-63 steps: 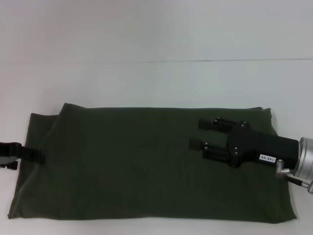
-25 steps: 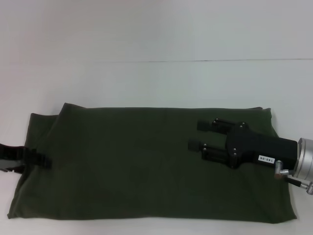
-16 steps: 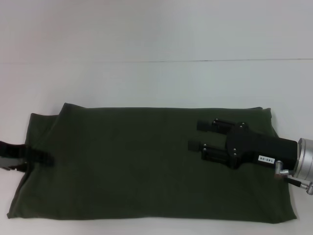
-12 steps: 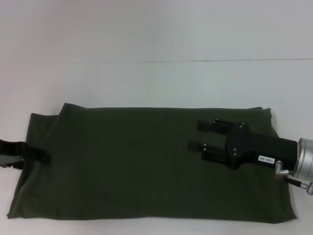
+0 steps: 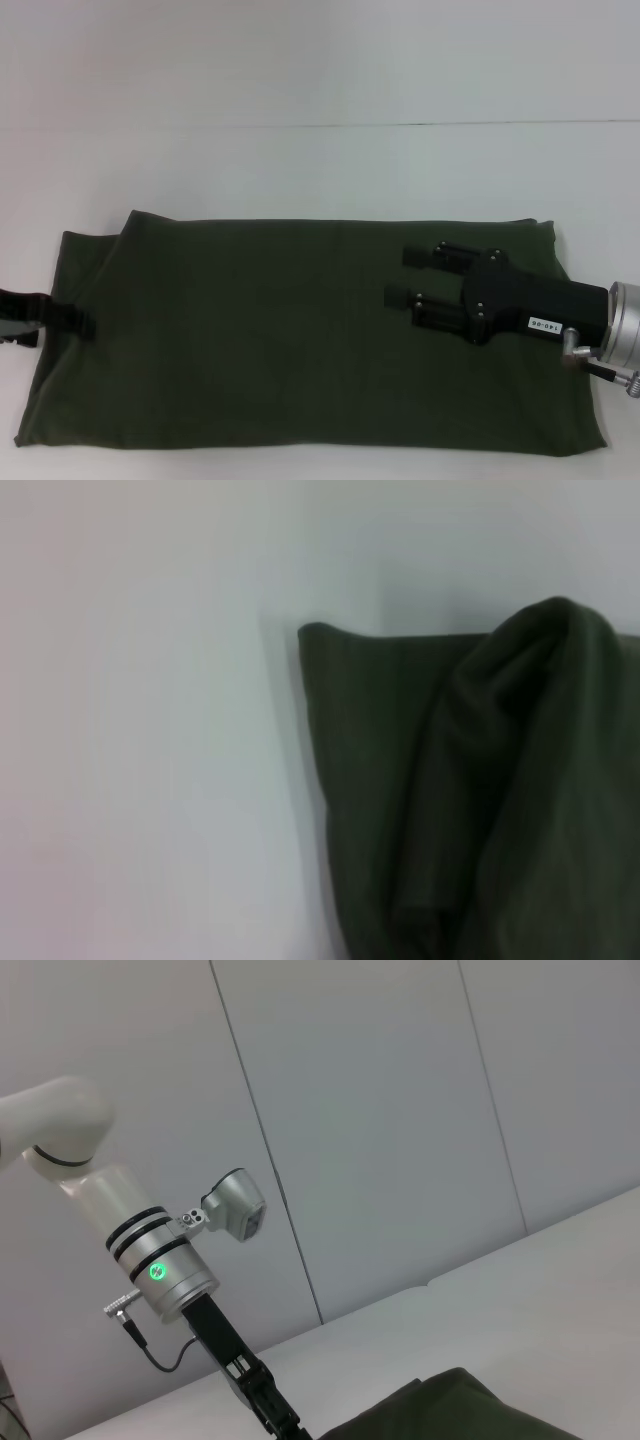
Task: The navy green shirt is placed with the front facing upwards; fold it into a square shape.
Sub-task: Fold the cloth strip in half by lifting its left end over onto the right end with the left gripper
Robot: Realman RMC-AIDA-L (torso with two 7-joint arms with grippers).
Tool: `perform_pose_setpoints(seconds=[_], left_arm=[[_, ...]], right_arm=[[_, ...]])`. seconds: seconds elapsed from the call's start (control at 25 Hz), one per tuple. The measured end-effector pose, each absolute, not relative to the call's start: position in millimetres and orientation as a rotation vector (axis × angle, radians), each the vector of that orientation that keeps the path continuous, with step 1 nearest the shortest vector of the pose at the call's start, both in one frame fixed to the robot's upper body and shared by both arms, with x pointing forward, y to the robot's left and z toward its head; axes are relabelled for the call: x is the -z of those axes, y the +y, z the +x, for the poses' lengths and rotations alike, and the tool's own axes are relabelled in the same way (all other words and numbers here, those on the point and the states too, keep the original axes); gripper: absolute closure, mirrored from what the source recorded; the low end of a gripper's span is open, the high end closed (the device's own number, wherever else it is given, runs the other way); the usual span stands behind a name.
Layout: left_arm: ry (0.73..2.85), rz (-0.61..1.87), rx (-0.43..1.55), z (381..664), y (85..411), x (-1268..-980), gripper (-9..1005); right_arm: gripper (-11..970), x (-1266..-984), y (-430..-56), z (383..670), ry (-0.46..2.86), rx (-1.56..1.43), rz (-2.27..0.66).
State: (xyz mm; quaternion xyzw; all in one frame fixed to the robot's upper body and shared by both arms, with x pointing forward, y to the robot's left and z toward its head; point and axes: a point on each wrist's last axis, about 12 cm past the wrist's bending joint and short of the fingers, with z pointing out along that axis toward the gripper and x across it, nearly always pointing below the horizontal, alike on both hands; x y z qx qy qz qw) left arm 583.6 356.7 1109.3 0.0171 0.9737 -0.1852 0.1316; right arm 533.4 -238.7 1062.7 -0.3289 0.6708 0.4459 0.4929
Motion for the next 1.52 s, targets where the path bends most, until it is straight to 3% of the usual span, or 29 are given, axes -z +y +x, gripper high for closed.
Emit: perform_pose_setpoints(seconds=[1.08,1.52], left_arm=[[2.832,0.081,0.640,584,341,-1109,156],[2.842,0.068,0.562,586,349,-1110,175]], right_arm=[[262,-1063,-239,533,1.626,-1.085,-0.801],[262,-1062,-238,533,1.627,-1.087,-0.801]])
